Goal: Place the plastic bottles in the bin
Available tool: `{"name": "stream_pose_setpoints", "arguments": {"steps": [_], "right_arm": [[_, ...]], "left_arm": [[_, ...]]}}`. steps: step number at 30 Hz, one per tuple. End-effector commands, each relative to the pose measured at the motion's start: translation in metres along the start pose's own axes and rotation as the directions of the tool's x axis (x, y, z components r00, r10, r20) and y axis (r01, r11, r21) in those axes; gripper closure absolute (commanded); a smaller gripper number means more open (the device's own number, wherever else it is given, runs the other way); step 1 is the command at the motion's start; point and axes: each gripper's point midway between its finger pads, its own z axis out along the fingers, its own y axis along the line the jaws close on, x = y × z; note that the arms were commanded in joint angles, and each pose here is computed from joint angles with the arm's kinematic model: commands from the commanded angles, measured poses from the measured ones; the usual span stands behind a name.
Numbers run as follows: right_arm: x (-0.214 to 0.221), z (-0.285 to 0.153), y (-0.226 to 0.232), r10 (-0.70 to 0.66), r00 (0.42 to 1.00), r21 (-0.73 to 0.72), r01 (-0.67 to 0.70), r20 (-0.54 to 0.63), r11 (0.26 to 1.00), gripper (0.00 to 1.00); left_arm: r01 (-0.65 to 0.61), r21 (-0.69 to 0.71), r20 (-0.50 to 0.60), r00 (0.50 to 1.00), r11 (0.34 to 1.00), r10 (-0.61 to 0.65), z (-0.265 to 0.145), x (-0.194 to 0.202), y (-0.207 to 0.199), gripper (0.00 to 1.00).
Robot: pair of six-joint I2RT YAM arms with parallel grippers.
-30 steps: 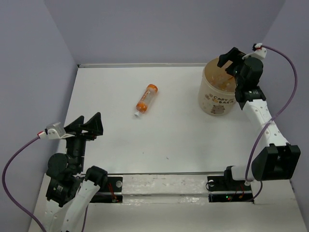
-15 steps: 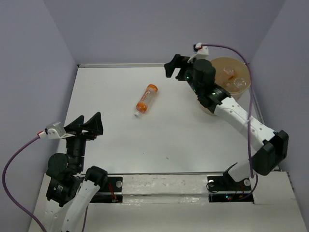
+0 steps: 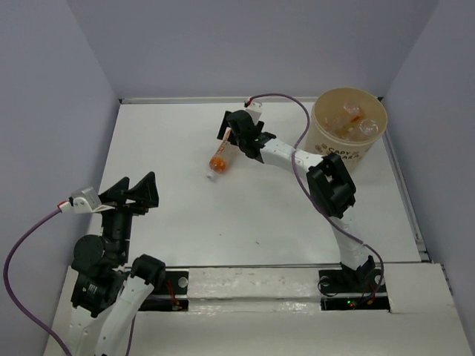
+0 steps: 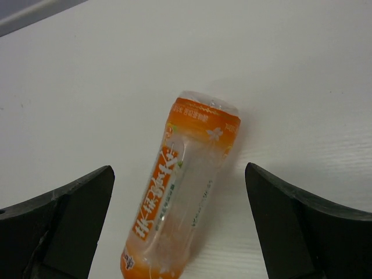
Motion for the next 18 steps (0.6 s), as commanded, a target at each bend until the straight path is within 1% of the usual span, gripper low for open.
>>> {"name": "stream_pose_setpoints", "arguments": {"steps": [1,4,6,9,13,15,16,17,18], "right_arm": [[-0.025,0.018,0.018,0.093,0.993,0.027,-0.095,0.069,0.995,0.00],[-0.009,0.035,0.019,0.097,0.995,0.054,-0.099,0.032,0.994,0.00],[-0.004,0.048,0.018,0.123,0.992,0.056,-0.123,0.014,0.991,0.00],[0.008,0.060,0.004,0.117,0.993,0.115,-0.115,-0.009,0.987,0.00],[0.026,0.068,0.003,0.122,0.991,0.108,-0.116,-0.051,0.987,0.00],[0.043,0.076,0.000,0.112,0.990,0.109,-0.102,-0.086,0.989,0.01],[0.048,0.077,0.000,0.110,0.989,0.106,-0.099,-0.100,0.989,0.03],[0.050,0.078,0.001,0.104,0.989,0.098,-0.093,-0.108,0.991,0.07],[0.055,0.081,0.000,0.094,0.989,0.099,-0.082,-0.117,0.992,0.19]], "left_arm": [[0.008,0.039,0.048,0.999,0.999,-0.010,-0.003,-0.014,-0.008,0.01],[0.011,0.051,0.044,0.999,0.999,-0.014,-0.004,-0.013,-0.010,0.01],[0.014,0.056,0.046,0.999,0.998,-0.017,-0.005,-0.014,-0.010,0.01],[0.017,0.056,0.051,0.998,0.998,-0.020,-0.006,-0.016,-0.010,0.01],[0.022,0.057,0.057,0.998,0.998,-0.025,-0.007,-0.018,-0.010,0.01],[0.022,0.057,0.058,0.998,0.998,-0.025,-0.008,-0.018,-0.010,0.01],[0.021,0.055,0.059,0.998,0.998,-0.024,-0.008,-0.019,-0.010,0.01],[0.019,0.053,0.055,0.998,0.998,-0.022,-0.007,-0.017,-0.009,0.01],[0.018,0.054,0.053,0.998,0.998,-0.021,-0.008,-0.017,-0.009,0.01]]}}
